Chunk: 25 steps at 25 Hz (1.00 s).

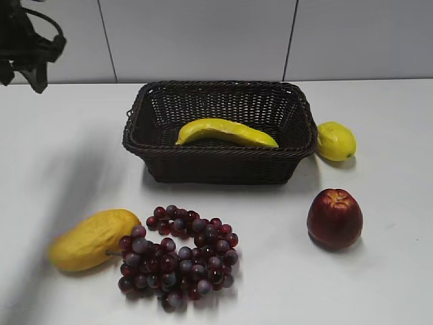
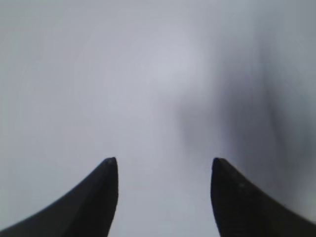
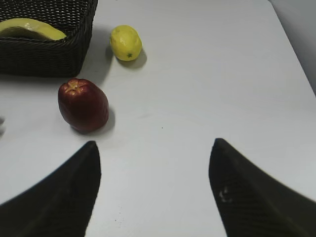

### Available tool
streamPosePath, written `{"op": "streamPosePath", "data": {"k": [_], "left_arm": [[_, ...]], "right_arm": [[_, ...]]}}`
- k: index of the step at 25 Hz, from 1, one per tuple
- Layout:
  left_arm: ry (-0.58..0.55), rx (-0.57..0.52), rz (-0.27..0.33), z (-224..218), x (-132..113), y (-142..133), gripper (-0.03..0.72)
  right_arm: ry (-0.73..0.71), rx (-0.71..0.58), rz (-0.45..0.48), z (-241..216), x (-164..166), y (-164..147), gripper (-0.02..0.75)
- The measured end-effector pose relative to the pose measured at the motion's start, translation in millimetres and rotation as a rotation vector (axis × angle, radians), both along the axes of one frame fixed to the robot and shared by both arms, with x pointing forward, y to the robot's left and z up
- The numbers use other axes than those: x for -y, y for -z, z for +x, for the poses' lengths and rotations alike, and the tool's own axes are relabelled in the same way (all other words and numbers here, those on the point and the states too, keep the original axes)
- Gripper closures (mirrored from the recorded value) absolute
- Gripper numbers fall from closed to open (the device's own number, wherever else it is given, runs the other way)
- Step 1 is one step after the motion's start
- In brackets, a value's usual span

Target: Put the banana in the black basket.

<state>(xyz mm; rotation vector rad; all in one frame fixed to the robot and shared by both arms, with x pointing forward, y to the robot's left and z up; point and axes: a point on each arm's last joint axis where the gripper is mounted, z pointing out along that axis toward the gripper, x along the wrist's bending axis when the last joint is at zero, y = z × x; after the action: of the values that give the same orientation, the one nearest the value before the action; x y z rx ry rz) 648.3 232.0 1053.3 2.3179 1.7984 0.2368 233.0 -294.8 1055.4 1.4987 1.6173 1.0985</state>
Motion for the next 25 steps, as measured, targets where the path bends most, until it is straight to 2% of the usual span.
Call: {"op": "streamPosePath", "data": {"k": [2, 4, 9, 17, 21, 25], "left_arm": [[-0.07, -0.005, -0.085, -1.7, -17.2, -4.9, 0.111], [-0.128, -0.005, -0.136, -8.0, -34.0, -10.8, 0.111], [-0.152, -0.048, -0.129, -49.9, -45.5, -13.8, 0.111], [-0.157, -0.168, -0.131, -162.0, -47.4, 2.0, 0.122], [-0.158, -0.102, -0.14, -213.3, -48.9, 0.3, 0.125], [-0.158, 0.045, -0.153, -254.9, -50.7, -3.0, 0.13]], "right_arm": [[0.0, 0.0, 0.0, 0.0, 0.0, 0.0, 0.218], [0.0, 0.0, 0.0, 0.0, 0.0, 0.0, 0.218], [0.0, 0.0, 0.0, 0.0, 0.0, 0.0, 0.218], [0.0, 0.0, 0.0, 0.0, 0.0, 0.0, 0.218], [0.0, 0.0, 0.0, 0.0, 0.0, 0.0, 0.218], [-0.002, 0.0, 0.002, 0.0, -0.2, 0.0, 0.218]]}}
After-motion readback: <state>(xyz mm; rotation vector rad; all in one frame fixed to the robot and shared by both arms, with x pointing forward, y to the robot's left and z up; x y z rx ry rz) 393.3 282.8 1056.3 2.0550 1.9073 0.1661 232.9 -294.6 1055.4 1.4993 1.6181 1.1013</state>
